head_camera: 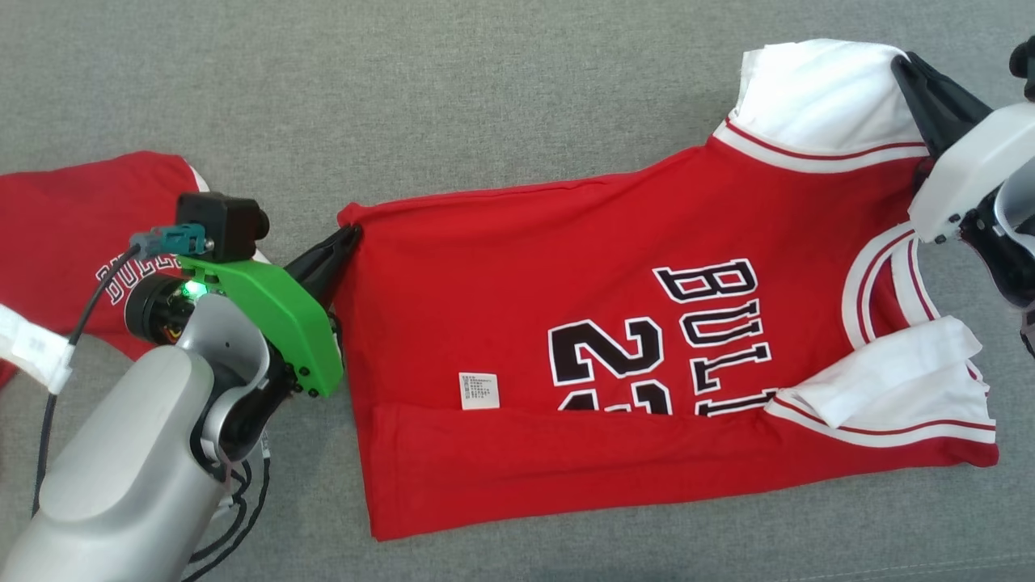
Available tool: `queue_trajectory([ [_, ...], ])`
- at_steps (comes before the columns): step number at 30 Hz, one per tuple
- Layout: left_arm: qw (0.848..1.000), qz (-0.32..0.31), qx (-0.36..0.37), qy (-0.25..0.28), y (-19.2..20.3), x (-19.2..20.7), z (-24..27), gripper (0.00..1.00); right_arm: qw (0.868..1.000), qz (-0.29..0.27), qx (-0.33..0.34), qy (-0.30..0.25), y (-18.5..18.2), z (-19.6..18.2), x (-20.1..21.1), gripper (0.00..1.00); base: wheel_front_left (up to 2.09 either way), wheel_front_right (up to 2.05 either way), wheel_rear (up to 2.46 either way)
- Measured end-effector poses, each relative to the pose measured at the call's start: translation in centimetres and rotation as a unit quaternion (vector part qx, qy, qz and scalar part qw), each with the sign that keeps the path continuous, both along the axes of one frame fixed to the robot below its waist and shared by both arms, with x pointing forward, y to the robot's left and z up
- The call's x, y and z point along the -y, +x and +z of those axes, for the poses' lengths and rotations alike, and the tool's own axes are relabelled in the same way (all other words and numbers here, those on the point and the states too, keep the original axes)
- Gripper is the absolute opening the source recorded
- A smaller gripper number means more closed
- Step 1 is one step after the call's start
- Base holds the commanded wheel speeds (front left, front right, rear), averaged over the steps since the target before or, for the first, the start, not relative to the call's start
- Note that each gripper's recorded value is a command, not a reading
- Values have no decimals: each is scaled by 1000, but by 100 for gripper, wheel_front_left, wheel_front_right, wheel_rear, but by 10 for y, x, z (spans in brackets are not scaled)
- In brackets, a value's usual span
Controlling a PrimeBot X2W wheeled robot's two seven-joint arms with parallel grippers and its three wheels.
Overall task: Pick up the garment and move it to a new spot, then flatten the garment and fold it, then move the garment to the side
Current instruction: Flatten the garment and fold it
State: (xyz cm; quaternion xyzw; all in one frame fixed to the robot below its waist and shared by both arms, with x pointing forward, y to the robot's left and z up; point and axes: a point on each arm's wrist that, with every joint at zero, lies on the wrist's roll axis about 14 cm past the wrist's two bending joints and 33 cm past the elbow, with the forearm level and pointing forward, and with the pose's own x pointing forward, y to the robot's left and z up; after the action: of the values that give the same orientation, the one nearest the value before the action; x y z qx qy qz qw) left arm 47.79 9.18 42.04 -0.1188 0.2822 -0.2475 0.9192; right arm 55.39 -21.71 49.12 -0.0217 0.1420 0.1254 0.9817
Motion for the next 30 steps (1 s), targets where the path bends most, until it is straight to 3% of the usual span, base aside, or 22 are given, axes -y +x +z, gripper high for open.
queue_trajectory([
  [6,999,-1,41,-11,-23,6,21,0,999,5,35,22,-40,12,5,0,0,0,0],
  [12,999,29,24,-38,-72,4,16,0,998,-14,27,50,-100,-1,14,0,0,0,0],
  [18,995,61,-28,-74,-114,10,-4,0,995,-48,-22,80,-155,-35,15,0,0,0,0],
  [24,993,80,-53,-72,-129,12,-24,0,994,-54,-70,58,-181,-73,9,0,0,0,0],
  [25,993,83,-52,-72,-129,10,-24,0,995,-52,-69,50,-181,-75,9,22,0,0,0],
  [26,992,88,-49,-70,-128,8,-23,0,996,-49,-65,44,-181,-74,9,99,0,0,0],
  [28,992,96,-41,-66,-126,3,-22,70,996,-47,-62,42,-179,-73,10,100,0,0,0],
  [29,993,98,-33,-65,-125,1,-20,100,996,-48,-59,43,-179,-71,11,100,0,0,0],
  [30,993,101,-23,-64,-124,-1,-16,100,996,-53,-54,43,-177,-67,16,100,0,0,0],
])
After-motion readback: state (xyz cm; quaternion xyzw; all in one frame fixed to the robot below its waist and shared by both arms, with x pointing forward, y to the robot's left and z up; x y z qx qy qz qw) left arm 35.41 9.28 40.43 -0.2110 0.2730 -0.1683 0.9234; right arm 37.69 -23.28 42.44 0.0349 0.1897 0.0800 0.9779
